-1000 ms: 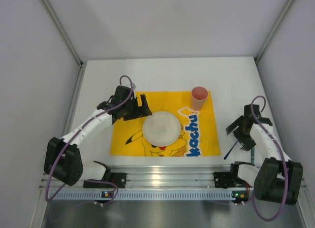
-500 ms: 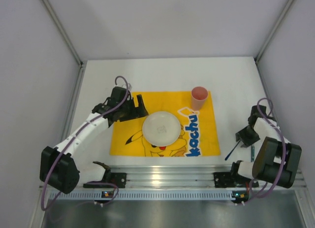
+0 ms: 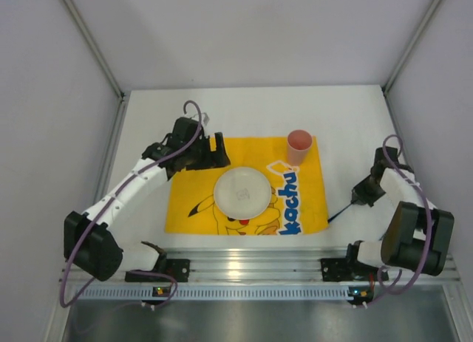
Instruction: Set the dinner table for one person
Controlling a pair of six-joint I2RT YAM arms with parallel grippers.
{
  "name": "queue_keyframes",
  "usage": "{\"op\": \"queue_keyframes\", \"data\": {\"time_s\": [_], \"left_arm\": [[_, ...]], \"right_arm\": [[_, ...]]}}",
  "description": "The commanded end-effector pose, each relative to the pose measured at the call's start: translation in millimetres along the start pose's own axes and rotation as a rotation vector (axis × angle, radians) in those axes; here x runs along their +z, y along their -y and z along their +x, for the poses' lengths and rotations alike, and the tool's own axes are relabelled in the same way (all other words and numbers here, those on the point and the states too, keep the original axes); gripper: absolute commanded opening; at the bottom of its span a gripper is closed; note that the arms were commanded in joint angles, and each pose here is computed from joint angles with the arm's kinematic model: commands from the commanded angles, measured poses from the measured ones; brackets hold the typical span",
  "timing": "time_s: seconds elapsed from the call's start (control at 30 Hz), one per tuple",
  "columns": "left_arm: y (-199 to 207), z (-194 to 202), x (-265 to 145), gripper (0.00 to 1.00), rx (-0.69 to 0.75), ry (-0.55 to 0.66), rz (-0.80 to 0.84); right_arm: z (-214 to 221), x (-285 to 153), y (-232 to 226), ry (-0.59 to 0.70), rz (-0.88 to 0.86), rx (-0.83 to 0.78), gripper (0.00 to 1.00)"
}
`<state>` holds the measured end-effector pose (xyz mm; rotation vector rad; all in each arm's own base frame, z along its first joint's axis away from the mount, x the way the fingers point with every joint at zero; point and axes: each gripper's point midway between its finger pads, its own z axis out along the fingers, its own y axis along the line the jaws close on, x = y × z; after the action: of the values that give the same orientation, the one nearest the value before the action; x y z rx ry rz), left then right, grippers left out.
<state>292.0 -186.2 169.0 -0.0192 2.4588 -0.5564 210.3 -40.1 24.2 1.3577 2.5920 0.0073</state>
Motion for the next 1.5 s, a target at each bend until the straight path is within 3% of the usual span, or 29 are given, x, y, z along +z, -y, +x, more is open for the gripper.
{"op": "queue_keyframes", "data": {"time_s": [0.0,0.3,0.47,0.8,1.03,1.1,1.2,1.23,1.27,1.3,1.37,1.43,1.47], "left_arm": [[63,-30,-8,0.93,0.144,0.049,0.200],[208,-6,0,0.82,0.247,-0.063,0.640],[265,0,-7,0.84,0.240,-0.047,0.800],[326,22,-8,0.82,0.276,-0.089,0.928],[337,42,4,0.76,0.277,-0.130,0.914],[337,46,7,0.71,0.278,-0.137,0.908],[337,50,10,0.53,0.274,-0.151,0.901],[338,48,9,0.39,0.275,-0.145,0.901],[337,48,10,0.08,0.273,-0.146,0.888],[338,45,9,0.00,0.275,-0.138,0.884],[336,37,6,0.00,0.285,-0.101,0.865],[330,25,4,0.00,0.282,-0.069,0.846],[327,18,-1,0.00,0.276,-0.054,0.845]], "right_arm": [[-40,-70,-70,0.157,-0.274,-0.032,0.00],[-23,-195,-134,0.178,-0.569,-0.108,0.00],[-15,-223,-138,0.165,-0.624,-0.142,0.00],[5,-239,-133,0.129,-0.680,-0.176,0.00],[8,-255,-139,0.121,-0.726,-0.180,0.00],[10,-260,-141,0.112,-0.746,-0.182,0.00],[12,-266,-144,0.104,-0.770,-0.179,0.00],[12,-268,-145,0.104,-0.775,-0.179,0.00],[13,-268,-146,0.100,-0.780,-0.182,0.00],[14,-268,-147,0.097,-0.784,-0.188,0.00],[16,-266,-150,0.089,-0.797,-0.212,0.00],[17,-261,-150,0.083,-0.791,-0.235,0.49],[15,-260,-149,0.094,-0.780,-0.238,0.67]]}}
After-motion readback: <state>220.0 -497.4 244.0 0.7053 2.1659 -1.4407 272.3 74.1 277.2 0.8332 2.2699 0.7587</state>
